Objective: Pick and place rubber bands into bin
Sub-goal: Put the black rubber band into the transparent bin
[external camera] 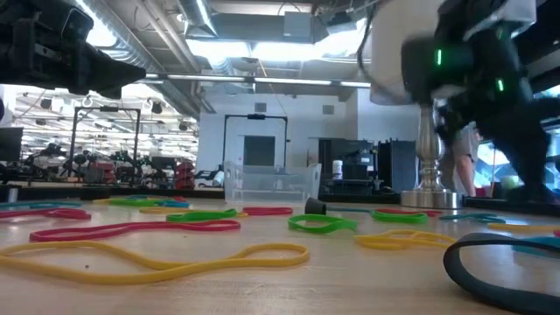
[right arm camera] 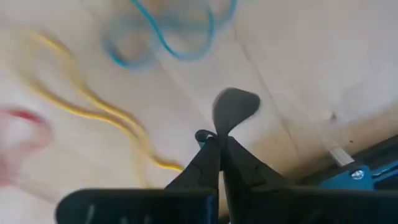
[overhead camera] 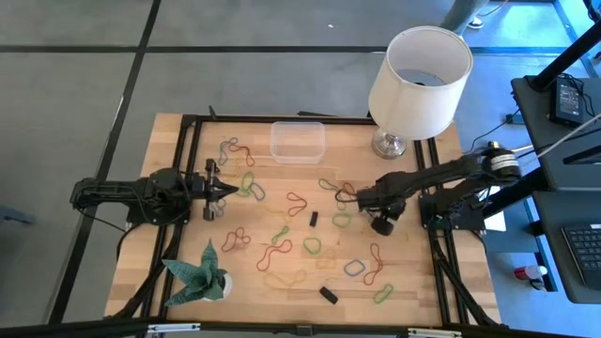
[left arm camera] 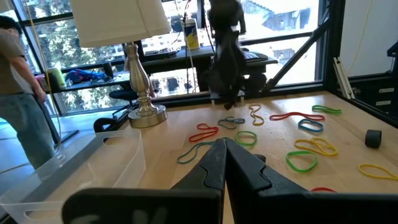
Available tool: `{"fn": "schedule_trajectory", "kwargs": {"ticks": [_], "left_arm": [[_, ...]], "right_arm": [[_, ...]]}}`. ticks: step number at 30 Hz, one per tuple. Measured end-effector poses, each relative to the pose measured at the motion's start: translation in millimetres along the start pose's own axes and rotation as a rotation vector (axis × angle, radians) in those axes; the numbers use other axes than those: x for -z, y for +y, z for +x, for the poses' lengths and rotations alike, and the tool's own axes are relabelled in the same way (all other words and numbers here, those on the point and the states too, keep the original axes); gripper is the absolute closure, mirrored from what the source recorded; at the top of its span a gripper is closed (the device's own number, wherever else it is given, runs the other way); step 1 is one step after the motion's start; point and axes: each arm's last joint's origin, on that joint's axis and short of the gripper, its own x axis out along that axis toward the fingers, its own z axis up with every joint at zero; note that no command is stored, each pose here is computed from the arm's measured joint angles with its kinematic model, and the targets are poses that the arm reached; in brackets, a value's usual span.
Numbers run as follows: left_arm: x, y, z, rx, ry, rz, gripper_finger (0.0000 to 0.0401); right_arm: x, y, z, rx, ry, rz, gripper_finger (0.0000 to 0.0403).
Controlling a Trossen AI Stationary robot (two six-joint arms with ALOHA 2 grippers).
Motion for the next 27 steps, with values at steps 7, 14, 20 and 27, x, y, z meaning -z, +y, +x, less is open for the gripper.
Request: {"fn": "schedule_trajectory", "kwargs": {"ticks": [7, 14, 20, 27], "left_arm": [[-0.1, 0.0, 0.0, 0.0, -0.001, 0.0, 0.0399], [-0.1, 0.0, 0.0, 0.0, 0.0, 0.0, 0.0399], [-0.1, 0.0, 0.0, 0.0, 0.0, 0.0, 0.0399], [-0.1, 0.0, 0.0, 0.0, 0.0, 0.0, 0.0399]], "right_arm": [[10.6, 11.3, -70.1, -0.088, -0.35, 0.145, 0.0401], [-26.3, 29.0, -148.3, -0.144, -0.72, 0.062, 0.0401], [-93.2, 36.0, -192.3, -0.139, -0.93, -0.053, 0.0402], [-192.9, 26.0, -196.4, -0.144, -0.996, -0.135, 0.0403]]}}
